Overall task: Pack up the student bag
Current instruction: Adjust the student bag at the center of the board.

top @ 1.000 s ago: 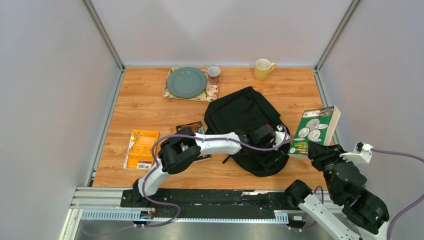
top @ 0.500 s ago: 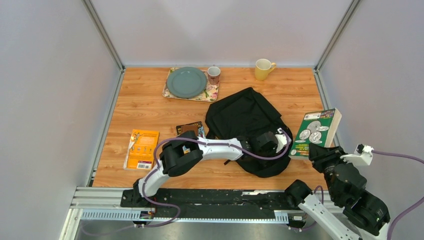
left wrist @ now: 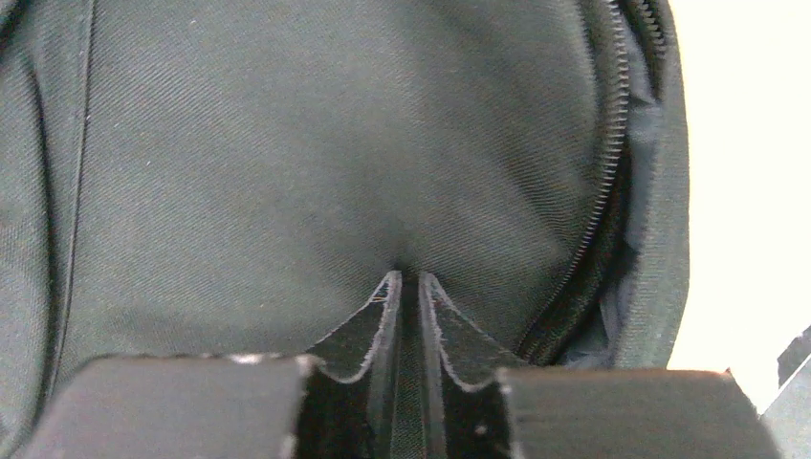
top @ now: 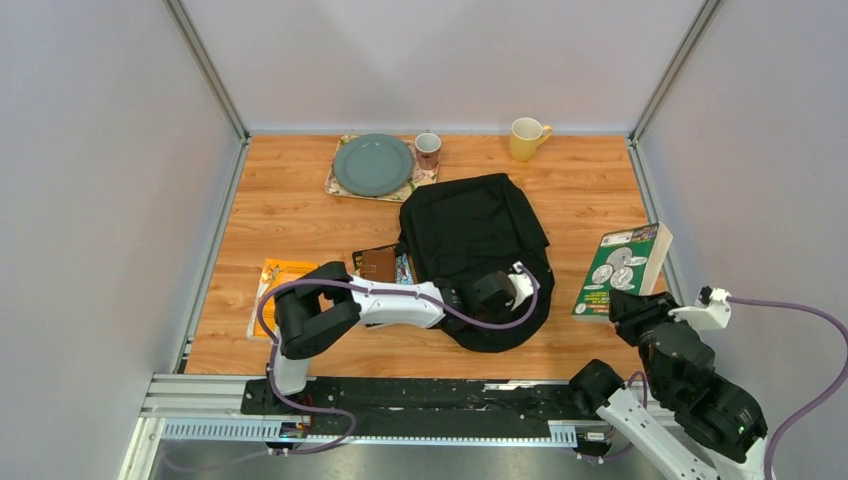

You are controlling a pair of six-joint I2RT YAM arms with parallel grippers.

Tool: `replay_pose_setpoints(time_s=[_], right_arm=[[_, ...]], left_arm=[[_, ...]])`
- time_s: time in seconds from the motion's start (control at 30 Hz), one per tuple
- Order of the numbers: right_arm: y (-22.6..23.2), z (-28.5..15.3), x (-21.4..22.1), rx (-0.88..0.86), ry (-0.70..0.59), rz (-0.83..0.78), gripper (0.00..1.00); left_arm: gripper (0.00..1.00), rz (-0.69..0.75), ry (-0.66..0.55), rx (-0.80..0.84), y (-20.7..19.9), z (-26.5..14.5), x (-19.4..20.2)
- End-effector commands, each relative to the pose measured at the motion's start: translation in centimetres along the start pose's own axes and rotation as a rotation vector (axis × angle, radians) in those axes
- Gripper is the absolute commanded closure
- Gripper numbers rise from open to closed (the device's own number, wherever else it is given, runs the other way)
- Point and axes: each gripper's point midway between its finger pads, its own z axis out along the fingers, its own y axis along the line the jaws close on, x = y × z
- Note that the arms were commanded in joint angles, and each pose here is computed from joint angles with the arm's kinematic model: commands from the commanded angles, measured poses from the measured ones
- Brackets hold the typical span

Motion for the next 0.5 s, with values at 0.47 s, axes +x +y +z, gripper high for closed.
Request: replay_pose_setpoints(time_s=[0.47], right_arm=[[0.7, -0.7, -2.2, -0.037, -0.075, 0.103, 1.00]], left_arm=[[0.46, -0.339, -0.034, 0.272, -2.2, -0.6, -7.7]])
